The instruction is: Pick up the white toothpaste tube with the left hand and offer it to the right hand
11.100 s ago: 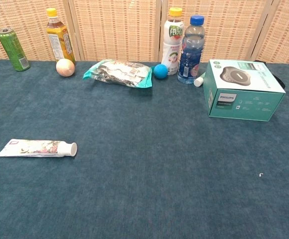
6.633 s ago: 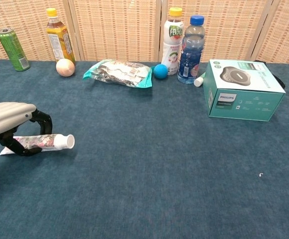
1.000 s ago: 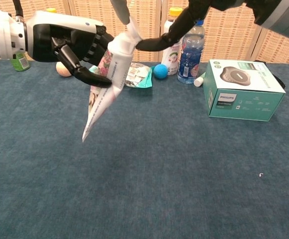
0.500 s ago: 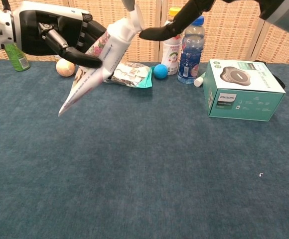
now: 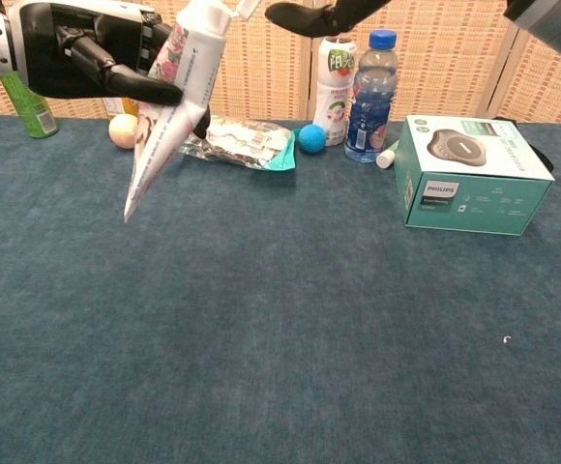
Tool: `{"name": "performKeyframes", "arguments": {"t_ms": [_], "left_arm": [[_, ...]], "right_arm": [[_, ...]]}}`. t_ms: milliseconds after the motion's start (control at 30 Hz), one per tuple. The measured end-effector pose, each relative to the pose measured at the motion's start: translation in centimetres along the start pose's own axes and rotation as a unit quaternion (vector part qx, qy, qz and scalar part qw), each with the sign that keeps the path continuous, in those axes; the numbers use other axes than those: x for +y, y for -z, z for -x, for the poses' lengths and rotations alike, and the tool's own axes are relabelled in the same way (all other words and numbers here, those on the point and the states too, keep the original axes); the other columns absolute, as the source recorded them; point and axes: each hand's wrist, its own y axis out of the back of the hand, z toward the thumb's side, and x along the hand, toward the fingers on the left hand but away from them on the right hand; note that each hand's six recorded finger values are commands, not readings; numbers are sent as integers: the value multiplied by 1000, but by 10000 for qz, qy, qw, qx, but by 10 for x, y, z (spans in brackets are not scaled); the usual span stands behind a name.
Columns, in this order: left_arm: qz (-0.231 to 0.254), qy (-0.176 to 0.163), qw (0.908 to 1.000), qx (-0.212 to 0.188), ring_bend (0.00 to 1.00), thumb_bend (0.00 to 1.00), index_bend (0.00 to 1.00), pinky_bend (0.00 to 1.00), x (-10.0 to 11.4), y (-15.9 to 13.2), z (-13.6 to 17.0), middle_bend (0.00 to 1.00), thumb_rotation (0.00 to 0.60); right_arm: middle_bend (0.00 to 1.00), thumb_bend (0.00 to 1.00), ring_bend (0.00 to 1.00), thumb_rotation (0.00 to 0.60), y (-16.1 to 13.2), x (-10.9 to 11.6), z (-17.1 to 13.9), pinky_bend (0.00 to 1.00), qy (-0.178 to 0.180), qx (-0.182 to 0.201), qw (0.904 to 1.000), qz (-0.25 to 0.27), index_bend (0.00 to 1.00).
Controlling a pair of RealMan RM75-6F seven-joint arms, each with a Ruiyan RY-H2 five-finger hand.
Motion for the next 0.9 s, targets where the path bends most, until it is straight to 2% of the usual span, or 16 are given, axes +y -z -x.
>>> {"name": "performKeyframes", "arguments": {"t_ms": [233,400,533,633,733,833,900], "left_arm": [[-149,-89,9998,76,364,371,650,284,9,3,4,626,600],[-683,-151,9972,261,364,378,650,284,12,11,6,624,600],[-1316,-184,9900,469,364,378,650,284,14,19,6,622,600],[-1885,-208,9797,650,364,379,649,284,16,27,7,620,600],[-2460,-220,9652,860,364,379,646,284,16,36,7,617,600],[-3070,-189,9452,1095,364,379,637,284,17,46,7,616,600],[-3509,-160,9279,1252,364,379,633,284,17,53,6,615,600]], "right_arm": [[353,226,16,600,6,6,-3,147,102,-109,9999,-8,696],[353,227,16,600,17,15,-11,147,145,-274,9995,-72,696],[352,227,16,600,28,23,-20,145,131,-422,9989,-179,695],[343,227,16,600,39,31,-30,141,98,-603,9977,-288,671],[334,222,16,600,48,37,-41,136,29,-777,9962,-393,637],[332,196,16,600,58,43,-52,135,-32,-972,9941,-479,625],[331,189,16,600,63,46,-59,135,-58,-1091,9927,-509,620]]}}
